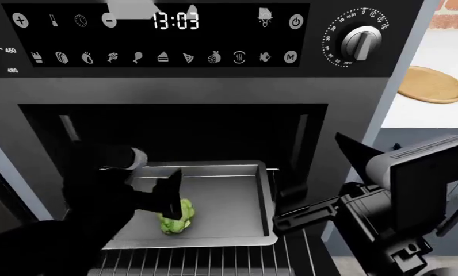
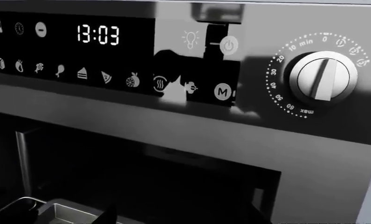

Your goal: Place the broccoli on the rack of the oven.

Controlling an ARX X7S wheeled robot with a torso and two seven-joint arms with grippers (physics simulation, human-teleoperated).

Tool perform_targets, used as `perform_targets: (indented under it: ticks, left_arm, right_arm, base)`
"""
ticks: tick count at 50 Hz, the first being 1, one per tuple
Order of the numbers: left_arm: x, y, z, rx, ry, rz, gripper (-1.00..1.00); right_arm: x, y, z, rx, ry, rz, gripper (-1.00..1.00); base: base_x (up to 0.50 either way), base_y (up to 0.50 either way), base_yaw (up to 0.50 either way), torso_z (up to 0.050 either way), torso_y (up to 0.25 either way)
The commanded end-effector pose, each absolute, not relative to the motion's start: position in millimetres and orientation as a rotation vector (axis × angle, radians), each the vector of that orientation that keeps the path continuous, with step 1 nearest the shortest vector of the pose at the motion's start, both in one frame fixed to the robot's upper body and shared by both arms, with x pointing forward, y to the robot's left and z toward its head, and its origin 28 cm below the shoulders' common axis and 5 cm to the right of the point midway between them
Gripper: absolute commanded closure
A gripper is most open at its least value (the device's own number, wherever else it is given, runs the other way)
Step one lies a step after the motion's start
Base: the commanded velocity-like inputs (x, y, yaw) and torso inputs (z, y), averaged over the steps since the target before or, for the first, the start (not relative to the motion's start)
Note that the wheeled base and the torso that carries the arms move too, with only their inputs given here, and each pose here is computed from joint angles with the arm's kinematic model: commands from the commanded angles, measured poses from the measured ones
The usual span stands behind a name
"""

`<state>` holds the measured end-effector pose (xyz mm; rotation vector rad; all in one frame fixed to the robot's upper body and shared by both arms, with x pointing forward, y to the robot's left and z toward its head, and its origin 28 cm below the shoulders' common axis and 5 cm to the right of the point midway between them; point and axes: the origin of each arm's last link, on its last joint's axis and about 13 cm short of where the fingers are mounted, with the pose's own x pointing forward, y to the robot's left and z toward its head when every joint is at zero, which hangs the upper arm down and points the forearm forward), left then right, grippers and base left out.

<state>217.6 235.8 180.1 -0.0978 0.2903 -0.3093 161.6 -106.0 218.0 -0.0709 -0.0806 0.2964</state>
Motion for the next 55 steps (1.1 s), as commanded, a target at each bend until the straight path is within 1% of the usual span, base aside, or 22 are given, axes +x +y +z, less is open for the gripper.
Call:
perform_targets:
  ticks: [1, 8, 15, 33, 39, 44, 47, 48, 49, 55]
  left_arm:
    - [190, 238, 193, -0.044, 0.104, -0.454, -1.0]
    - [178, 243, 201, -0.059, -0.034, -0.5, -1.0]
    - [171, 248, 206, -0.063, -0.102, -0.516, -1.0]
    - [163, 259, 216, -0.11, -0.201, -0.523, -1.0]
    - [164, 268, 228, -0.105, -0.288, -0.456, -1.0]
    - [160, 272, 231, -0.093, -0.313, -0.447, -1.0]
    - [157, 276, 234, -0.115, -0.342, -0.454, -1.0]
    - [157, 276, 234, -0.128, -0.304, -0.468, -1.0]
    - [158, 279, 238, -0.14, -0.351, -0.433, -1.0]
    - [154, 282, 242, -0.175, -0.384, -0.449, -1.0]
  right_arm:
    - [154, -107, 215, -0.095, -0.096, 0.299, -1.0]
    - [148, -105, 215, -0.086, -0.159, 0.332, -1.0]
    - [141, -106, 212, -0.088, -0.195, 0.331, -1.0]
    - [125, -111, 222, -0.109, -0.334, 0.282, -1.0]
    - [119, -111, 231, -0.139, -0.36, 0.274, -1.0]
    - [114, -112, 234, -0.147, -0.371, 0.262, -1.0]
    - [112, -114, 238, -0.158, -0.408, 0.252, -1.0]
    - [112, -115, 238, -0.159, -0.413, 0.25, -1.0]
    - [111, -117, 240, -0.152, -0.441, 0.248, -1.0]
    - [111, -120, 241, -0.167, -0.477, 0.234, -1.0]
  base:
    - [0.0, 0.0, 0.0, 0.0, 0.0]
    - [0.0, 0.0, 0.0, 0.0, 0.0]
    - [0.0, 0.0, 0.0, 0.0, 0.0]
    - [0.0, 0.0, 0.0, 0.0, 0.0]
    - [0.0, 0.0, 0.0, 0.0, 0.0]
    - [0.0, 0.0, 0.0, 0.0, 0.0]
    - [0.0, 0.0, 0.0, 0.0, 0.0]
    - [0.0, 0.0, 0.0, 0.0, 0.0]
    - [0.0, 0.0, 0.0, 0.0, 0.0]
    - [0.0, 0.0, 0.0, 0.0, 0.0]
